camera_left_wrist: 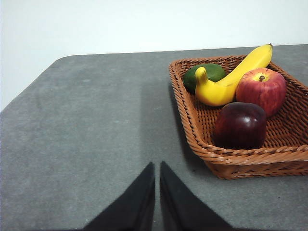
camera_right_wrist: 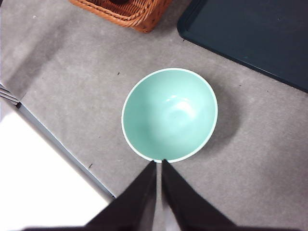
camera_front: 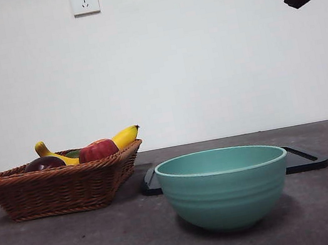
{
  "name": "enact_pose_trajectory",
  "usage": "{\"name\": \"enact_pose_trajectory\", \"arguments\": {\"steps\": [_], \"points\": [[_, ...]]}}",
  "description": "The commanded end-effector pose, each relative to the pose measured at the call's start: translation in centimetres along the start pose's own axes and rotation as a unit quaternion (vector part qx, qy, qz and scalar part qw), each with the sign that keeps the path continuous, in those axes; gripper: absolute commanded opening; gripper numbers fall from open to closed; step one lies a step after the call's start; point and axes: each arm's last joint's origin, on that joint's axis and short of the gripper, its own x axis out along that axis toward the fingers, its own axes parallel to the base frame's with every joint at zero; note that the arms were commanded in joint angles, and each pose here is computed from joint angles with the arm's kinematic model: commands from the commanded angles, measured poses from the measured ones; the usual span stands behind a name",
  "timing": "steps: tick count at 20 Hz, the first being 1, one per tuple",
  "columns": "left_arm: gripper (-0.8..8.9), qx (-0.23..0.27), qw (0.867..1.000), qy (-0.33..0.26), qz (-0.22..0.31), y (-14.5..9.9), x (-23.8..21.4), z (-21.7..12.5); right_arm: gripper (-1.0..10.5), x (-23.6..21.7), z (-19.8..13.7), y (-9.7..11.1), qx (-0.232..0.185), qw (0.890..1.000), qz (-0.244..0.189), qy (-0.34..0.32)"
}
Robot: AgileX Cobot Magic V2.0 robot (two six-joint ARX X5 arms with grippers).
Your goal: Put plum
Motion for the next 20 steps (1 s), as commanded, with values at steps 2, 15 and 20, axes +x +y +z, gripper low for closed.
{"name": "enact_pose_trajectory", "arguments": {"steps": [2, 15, 20], "points": [[0.15, -0.003, 1.000, 0.014, 0.001, 0.0, 0.2, -0.7, 0.1, -0.1, 0.4, 0.3, -0.008, 1.000, 0.005, -0.006], [0.15, -0.003, 1.000, 0.014, 0.001, 0.0, 0.2, -0.7, 0.1, -5.2, -1.5, -4.9, -0.047, 0.933, -0.218, -0.283], [0.15, -0.003, 1.000, 0.014, 0.001, 0.0, 0.2, -0.7, 0.1, -3.9, -6.1, -7.8, -0.031, 0.869, -0.314, -0.381]]}}
